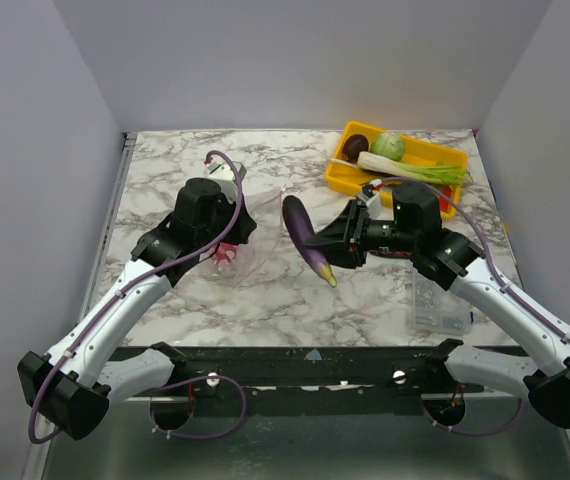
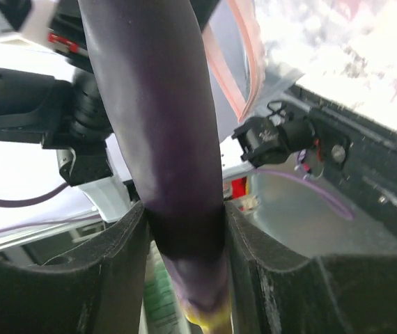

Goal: Place the food in the zip-top bag and seal the zipper
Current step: Place the fake vegetable in the zipper food storage bag.

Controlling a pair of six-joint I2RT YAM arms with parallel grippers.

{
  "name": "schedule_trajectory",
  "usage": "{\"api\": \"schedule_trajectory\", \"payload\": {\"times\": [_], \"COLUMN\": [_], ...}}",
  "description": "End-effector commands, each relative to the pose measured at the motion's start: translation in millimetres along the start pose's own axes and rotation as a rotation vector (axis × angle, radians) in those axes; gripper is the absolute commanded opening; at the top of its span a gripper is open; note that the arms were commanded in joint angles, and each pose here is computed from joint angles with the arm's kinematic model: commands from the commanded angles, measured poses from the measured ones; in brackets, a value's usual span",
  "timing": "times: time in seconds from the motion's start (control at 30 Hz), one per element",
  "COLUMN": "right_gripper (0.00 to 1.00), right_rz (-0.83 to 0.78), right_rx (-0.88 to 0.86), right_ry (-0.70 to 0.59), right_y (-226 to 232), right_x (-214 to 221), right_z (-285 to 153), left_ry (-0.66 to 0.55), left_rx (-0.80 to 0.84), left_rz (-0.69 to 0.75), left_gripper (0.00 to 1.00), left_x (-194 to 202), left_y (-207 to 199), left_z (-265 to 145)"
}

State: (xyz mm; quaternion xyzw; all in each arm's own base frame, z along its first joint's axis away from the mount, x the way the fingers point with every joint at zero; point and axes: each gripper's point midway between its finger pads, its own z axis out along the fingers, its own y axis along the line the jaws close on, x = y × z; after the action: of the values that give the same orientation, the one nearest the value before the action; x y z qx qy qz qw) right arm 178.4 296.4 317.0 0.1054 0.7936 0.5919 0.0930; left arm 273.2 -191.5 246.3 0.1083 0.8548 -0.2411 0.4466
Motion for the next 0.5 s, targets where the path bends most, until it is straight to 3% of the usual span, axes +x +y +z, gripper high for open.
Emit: {"api": "schedule_trajectory", "payload": {"times": [0.0,0.23,0.47], "right_gripper": [0.01,0.01,0.01], "right_rz": [0.087,0.147,0.307], "right_rx": [-0.048,0.085,0.21], "right_ry": [0.11,0.152,0.008], "right_y": [18.4,-7.7,-45.9], "right_x": [23.3,28.9,3.0], "right_z": [9.7,31.7,51.7], "left_ry": [-0.04,-0.083,-0.093], "left_rx": [0.049,0.039,0.087], "left_rz": [-0.048,-0.062,-0.039], "left_gripper": [0.0,0.0,0.0], "left_x": [-20.4,-32.7,-32.4], "left_y": [-18.5,-24.1,-31.4], "left_z": [0.7,-4.7,-7.7]}}
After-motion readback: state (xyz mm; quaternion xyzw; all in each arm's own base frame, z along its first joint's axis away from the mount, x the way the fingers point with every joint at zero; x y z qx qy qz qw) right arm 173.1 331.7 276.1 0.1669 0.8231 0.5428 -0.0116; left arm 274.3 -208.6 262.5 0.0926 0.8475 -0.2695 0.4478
